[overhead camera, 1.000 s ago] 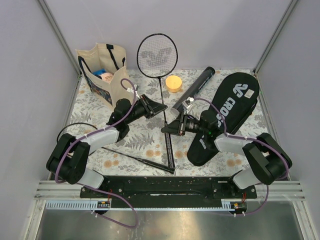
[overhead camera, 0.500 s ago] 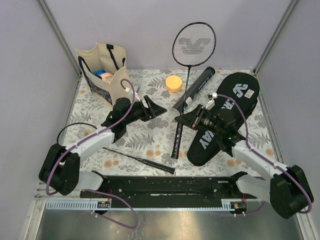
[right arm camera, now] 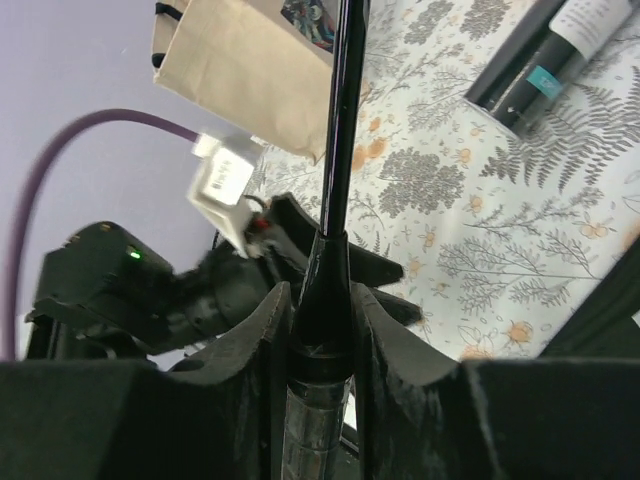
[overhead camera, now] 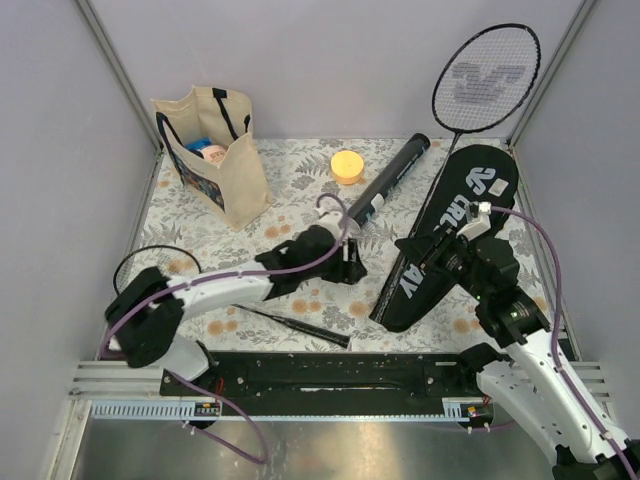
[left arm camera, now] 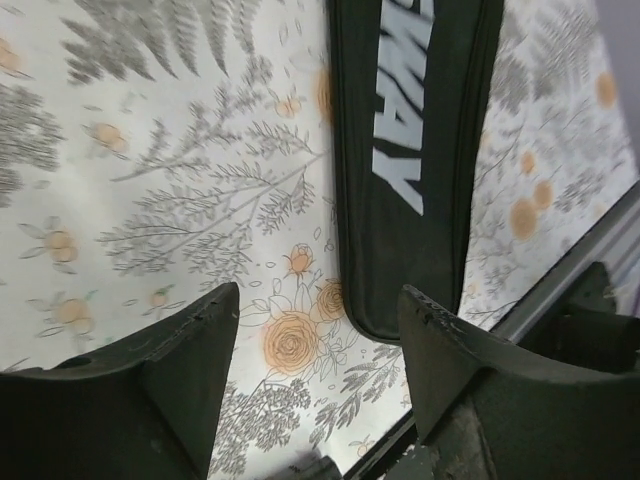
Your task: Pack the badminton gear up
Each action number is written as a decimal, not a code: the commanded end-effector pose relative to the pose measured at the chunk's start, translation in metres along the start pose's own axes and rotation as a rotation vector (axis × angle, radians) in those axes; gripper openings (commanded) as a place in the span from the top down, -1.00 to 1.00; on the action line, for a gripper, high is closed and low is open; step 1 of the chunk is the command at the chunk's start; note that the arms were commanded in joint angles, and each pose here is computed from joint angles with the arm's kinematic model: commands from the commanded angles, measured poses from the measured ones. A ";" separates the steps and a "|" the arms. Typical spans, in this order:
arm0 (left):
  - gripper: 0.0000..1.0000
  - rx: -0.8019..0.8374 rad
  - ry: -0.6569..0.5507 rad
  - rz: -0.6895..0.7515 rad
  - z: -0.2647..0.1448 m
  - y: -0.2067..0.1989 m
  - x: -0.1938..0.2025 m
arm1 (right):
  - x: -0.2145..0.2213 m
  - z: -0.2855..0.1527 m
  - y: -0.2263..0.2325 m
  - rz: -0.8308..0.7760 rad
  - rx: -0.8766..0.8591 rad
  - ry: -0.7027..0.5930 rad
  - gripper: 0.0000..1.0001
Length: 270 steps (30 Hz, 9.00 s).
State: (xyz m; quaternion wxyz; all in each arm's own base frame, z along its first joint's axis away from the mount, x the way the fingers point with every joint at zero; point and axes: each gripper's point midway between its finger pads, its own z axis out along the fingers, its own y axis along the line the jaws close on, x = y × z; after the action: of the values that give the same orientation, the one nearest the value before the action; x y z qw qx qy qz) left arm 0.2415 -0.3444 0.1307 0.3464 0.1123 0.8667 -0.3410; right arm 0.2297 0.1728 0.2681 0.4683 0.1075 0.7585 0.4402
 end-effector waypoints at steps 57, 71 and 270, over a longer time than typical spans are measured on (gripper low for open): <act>0.19 -0.176 -0.030 0.146 0.065 0.007 0.008 | 0.013 -0.020 -0.064 -0.077 0.214 -0.056 1.00; 0.07 -0.018 0.103 0.475 0.070 -0.043 0.061 | -0.008 -0.043 -0.056 -0.099 0.228 -0.156 1.00; 1.00 0.421 0.127 0.154 0.044 -0.083 0.026 | 0.033 0.042 -0.190 0.283 0.314 0.515 1.00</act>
State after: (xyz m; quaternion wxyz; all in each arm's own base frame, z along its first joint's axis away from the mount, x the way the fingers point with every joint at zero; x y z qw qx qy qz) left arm 0.2093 -0.4281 0.0993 0.2490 0.2562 0.8175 -0.4517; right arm 0.2699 0.1191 0.0902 0.1293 0.1871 0.8711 0.4352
